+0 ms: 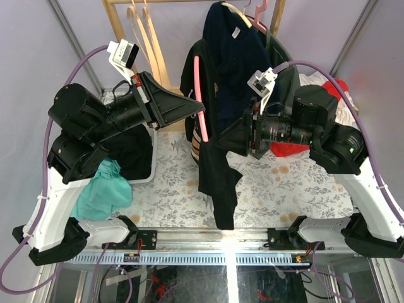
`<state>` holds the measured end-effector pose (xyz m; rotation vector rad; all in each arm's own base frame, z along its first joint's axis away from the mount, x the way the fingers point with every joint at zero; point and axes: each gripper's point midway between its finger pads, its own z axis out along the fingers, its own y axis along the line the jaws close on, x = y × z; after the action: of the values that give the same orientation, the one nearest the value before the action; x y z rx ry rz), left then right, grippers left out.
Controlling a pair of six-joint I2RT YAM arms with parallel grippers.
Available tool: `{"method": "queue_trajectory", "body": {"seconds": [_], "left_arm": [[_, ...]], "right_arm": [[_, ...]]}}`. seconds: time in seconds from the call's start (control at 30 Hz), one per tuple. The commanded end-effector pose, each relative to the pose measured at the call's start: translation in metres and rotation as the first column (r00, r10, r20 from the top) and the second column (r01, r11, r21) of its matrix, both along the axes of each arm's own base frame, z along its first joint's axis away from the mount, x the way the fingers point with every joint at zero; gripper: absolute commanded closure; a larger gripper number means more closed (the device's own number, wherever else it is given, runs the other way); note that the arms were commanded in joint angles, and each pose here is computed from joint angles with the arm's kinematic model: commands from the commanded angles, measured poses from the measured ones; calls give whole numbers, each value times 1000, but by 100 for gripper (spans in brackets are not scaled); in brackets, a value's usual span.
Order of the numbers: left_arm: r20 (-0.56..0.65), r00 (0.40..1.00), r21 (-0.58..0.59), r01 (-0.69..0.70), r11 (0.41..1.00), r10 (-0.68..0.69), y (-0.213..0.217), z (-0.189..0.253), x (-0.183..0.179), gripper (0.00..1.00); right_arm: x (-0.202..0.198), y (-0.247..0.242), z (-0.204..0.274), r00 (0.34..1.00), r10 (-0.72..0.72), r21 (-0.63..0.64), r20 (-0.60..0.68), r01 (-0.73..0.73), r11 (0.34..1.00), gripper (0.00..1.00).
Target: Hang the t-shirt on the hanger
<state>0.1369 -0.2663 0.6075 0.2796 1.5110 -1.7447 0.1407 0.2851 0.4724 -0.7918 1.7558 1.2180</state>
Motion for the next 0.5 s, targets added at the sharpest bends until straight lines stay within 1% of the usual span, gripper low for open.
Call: {"method": "queue_trajectory", "body": {"seconds": [0.0,0.1,0.27,0.3,0.4,0.47], "left_arm": [[134,990,-83,59,995,-48,12,31,-24,100],[131,990,-85,61,995,-49,10,29,-23,100],[130,990,-86,62,994,-50,10,28,-22,100],[130,990,-87,63,994,-51,9,28,-22,100],[130,990,-90,63,994,-51,9,28,-21,100],[128,991,-91,61,994,-49,9,28,-20,100]], "right_arm": [[-19,7,27,990,142,122,10,-142,982,50],[-29,9,31,977,214,165,-2,-211,964,50],[-38,6,37,962,273,210,-9,-265,941,50],[-39,7,36,960,280,210,-14,-271,939,52],[-38,8,33,959,284,210,-24,-272,939,61],[-38,8,33,959,283,211,-26,-272,939,70]]}}
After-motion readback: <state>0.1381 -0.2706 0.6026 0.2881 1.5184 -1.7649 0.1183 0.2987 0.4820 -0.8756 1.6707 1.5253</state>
